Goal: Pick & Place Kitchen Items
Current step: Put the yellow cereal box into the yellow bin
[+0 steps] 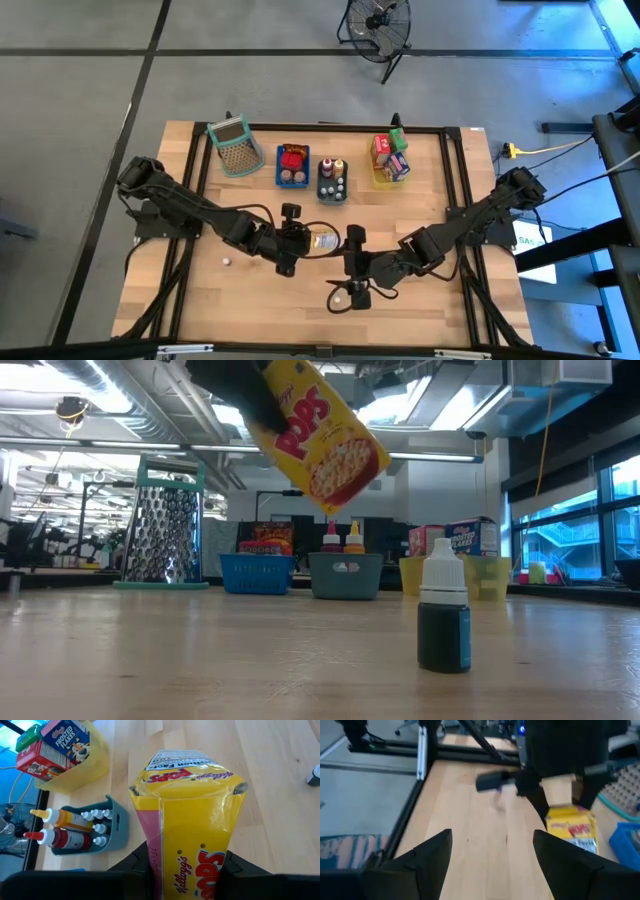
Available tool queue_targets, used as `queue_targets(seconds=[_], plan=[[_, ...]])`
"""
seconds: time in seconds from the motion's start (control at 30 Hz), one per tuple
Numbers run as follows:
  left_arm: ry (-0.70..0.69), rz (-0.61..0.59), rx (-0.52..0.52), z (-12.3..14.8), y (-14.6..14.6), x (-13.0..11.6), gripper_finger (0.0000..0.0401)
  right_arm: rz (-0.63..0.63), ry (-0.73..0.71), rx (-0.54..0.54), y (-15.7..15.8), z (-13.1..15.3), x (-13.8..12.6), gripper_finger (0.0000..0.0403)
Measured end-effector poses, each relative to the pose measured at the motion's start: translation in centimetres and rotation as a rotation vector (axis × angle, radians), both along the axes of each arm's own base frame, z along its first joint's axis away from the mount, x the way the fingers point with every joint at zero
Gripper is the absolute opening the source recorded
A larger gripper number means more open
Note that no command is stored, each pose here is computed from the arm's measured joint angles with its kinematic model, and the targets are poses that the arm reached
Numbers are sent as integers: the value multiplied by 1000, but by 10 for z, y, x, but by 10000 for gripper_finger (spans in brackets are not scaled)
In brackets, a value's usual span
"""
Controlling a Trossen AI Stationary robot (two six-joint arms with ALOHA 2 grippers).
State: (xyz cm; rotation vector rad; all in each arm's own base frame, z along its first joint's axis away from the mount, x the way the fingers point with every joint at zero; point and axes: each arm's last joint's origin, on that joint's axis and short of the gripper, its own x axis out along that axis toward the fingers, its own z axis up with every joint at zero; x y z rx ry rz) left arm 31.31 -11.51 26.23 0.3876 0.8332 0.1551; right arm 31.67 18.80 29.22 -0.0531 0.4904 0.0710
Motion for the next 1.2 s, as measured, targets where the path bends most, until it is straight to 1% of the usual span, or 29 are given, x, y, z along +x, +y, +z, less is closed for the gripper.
queue_targets(seconds=[0.1,0.2,0.3,0.4,0.47,0.5,0.57,0.63,0.7,0.87,1.0,1.1,1.2], plan=[[1,-2,-3,0,0,0,102,-1,24,-15,-1,-2,-1,283],[3,-5,-16,0,0,0,102,4,34,-27,-1,-3,-2,297],[2,-1,-21,0,0,0,102,4,42,-35,-1,-4,-2,326],[1,1,-22,0,0,0,102,8,64,-56,-2,-6,-3,365],[0,4,-27,0,0,0,102,48,76,-94,-2,-8,-3,389],[-2,7,-29,0,0,0,102,67,86,-91,-1,-9,-3,394],[-4,13,-35,0,0,0,102,95,110,-58,0,-11,-4,395],[-7,22,-43,0,0,0,102,97,132,-38,-1,-12,-4,390],[-6,20,-58,0,-1,0,102,90,155,-40,-2,-14,-5,388],[2,10,-93,0,-2,0,102,87,155,-36,-2,-14,-5,388],[-4,7,-100,0,-2,0,102,64,110,33,0,-10,-2,388],[-5,7,-100,0,-2,0,102,59,64,63,0,-6,1,388],[-6,7,-101,0,-2,0,102,-2,51,70,-2,-6,2,388]])
